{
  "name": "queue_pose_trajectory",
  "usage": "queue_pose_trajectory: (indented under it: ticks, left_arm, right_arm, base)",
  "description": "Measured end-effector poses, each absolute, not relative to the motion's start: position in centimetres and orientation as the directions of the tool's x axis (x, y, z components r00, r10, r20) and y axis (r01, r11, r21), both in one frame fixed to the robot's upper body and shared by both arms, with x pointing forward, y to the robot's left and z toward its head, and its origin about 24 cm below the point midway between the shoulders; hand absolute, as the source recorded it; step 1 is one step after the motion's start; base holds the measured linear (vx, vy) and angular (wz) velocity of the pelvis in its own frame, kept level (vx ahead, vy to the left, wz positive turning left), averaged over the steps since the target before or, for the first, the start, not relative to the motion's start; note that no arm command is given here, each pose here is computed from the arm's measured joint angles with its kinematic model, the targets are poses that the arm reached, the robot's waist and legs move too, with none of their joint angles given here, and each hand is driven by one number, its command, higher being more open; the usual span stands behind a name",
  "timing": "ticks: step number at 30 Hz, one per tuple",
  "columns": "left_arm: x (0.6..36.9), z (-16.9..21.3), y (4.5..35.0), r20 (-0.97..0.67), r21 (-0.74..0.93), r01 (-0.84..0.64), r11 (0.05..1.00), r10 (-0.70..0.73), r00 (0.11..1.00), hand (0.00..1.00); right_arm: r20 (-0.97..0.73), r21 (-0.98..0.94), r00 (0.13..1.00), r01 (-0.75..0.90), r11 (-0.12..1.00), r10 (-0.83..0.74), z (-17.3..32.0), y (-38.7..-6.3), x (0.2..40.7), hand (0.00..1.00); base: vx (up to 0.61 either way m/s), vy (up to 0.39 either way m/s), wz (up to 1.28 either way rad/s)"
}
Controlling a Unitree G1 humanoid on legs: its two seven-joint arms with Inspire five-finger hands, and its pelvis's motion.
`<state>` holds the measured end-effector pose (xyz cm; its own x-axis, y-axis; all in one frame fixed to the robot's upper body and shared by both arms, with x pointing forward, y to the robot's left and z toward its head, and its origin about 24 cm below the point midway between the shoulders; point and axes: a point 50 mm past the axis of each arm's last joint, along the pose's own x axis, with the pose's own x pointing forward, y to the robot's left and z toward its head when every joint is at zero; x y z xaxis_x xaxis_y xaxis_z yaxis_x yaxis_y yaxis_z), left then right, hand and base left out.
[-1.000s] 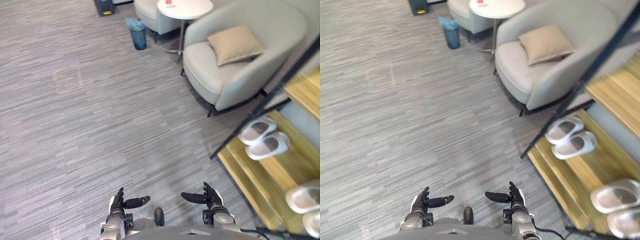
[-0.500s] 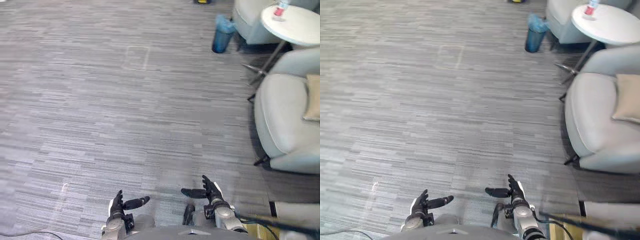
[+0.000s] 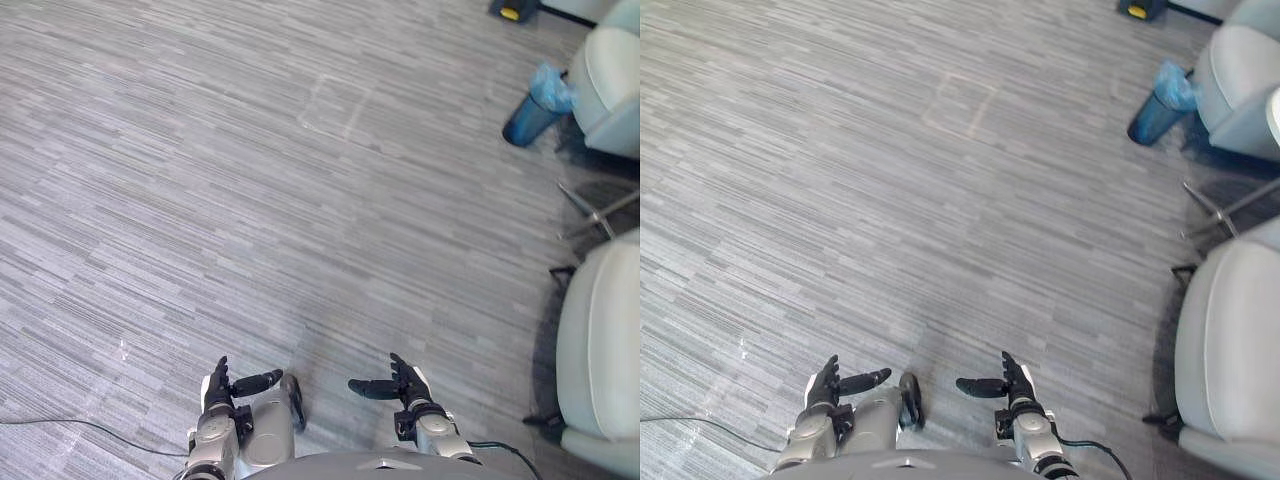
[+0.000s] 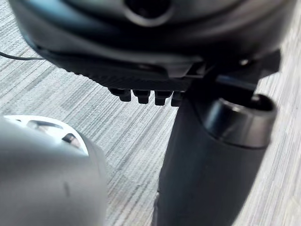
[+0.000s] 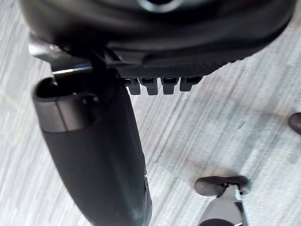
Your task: Organize the slippers on the shoe rack
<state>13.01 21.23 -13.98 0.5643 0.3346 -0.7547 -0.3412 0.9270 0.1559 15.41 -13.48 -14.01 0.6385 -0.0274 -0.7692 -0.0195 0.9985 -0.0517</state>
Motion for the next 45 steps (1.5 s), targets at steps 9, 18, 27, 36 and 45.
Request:
queue_pose_trajectory:
  ticks: [9, 18, 27, 36, 45]
  left_arm:
    - [11.7, -14.9, 20.2, -0.799, 0.176, -0.275, 0.945, 0.301, 0.521, 1.00]
    - [12.0, -14.5, 19.5, -0.779, 0.127, -0.359, 0.925, 0.317, 0.541, 1.00]
    - [14.5, -13.2, 20.9, -0.712, 0.155, -0.330, 0.931, 0.337, 0.616, 1.00]
    - [12.2, -14.5, 20.7, -0.781, 0.202, -0.252, 0.946, 0.311, 0.541, 1.00]
    - [11.7, -15.2, 19.0, -0.812, 0.172, -0.223, 0.959, 0.267, 0.519, 1.00]
  right_arm:
    - [-0.698, -0.041, 0.716, -0.008, 0.999, -0.023, -12.8, -13.6, 17.0, 1.00]
    - [-0.731, -0.027, 0.681, 0.036, 0.999, -0.045, -13.2, -13.6, 15.6, 1.00]
    - [-0.757, -0.020, 0.652, 0.057, 0.998, -0.053, -13.7, -13.1, 15.3, 1.00]
    - [-0.739, -0.040, 0.674, -0.010, 0.999, -0.023, -13.3, -12.7, 16.4, 1.00]
    - [-0.703, -0.076, 0.711, -0.055, 0.996, -0.015, -12.6, -13.3, 18.1, 1.00]
  base:
    - [0.47, -0.063, 0.47]
    - [0.56, -0.189, 0.35]
    - [0.49, 0.127, -0.18]
    - [0.49, 0.137, -0.18]
    - [0.51, -0.168, 0.06]
